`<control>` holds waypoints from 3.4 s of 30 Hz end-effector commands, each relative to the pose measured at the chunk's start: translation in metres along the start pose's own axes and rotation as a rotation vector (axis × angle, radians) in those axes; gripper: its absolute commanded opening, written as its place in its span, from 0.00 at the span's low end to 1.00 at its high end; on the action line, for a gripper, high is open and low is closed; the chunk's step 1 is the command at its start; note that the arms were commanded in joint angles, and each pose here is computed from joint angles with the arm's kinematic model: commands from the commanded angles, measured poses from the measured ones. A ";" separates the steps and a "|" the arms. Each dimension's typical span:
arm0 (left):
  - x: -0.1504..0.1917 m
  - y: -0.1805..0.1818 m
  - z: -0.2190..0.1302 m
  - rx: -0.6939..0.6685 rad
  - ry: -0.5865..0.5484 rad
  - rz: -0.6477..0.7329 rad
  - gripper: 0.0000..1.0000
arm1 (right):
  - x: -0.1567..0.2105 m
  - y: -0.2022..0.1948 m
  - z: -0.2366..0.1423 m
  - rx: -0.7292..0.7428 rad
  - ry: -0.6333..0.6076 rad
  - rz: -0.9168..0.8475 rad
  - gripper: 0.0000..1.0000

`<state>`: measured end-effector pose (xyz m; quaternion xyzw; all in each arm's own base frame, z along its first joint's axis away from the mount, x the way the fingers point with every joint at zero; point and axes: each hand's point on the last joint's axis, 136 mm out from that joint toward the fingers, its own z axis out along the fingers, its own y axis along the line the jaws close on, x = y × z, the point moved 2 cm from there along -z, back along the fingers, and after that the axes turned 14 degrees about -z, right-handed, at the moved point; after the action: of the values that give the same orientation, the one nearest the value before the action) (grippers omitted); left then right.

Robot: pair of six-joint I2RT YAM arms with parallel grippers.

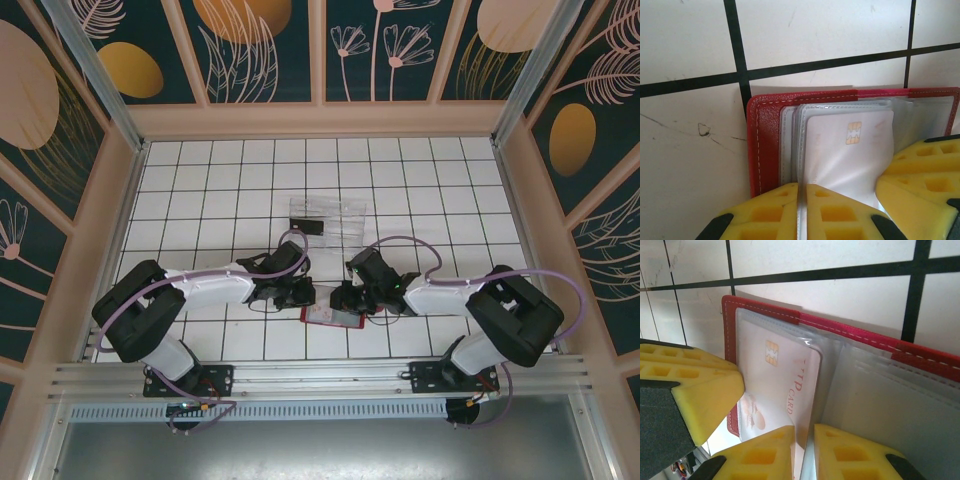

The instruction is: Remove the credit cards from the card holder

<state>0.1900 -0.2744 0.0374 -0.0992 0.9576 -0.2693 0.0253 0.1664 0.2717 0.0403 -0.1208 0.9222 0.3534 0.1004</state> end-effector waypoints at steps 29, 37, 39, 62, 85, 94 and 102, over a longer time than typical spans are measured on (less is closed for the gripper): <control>0.012 0.027 0.012 -0.090 0.053 -0.040 0.11 | -0.006 0.001 0.000 0.020 -0.010 -0.005 0.22; 0.013 0.029 0.012 -0.094 0.055 -0.044 0.11 | -0.002 -0.009 -0.002 0.052 -0.013 0.016 0.20; 0.013 0.029 0.012 -0.093 0.054 -0.043 0.11 | -0.002 -0.010 -0.004 0.055 -0.020 0.022 0.20; 0.013 0.027 0.012 -0.089 0.055 -0.044 0.10 | -0.002 -0.005 -0.002 0.003 -0.023 0.023 0.12; 0.014 0.019 0.013 -0.058 0.068 -0.043 0.10 | -0.007 0.001 0.001 -0.030 -0.019 0.024 0.16; 0.017 0.008 0.012 0.027 0.083 -0.070 0.11 | -0.015 0.015 -0.020 -0.170 -0.120 0.057 0.16; 0.020 0.002 0.011 0.072 0.100 -0.086 0.11 | -0.014 0.016 -0.016 -0.227 -0.114 0.067 0.16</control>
<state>0.1848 -0.2857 0.0372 -0.1197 0.9416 -0.3147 -0.0008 0.1697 0.2626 0.0522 -0.0690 0.8950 0.4253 0.1155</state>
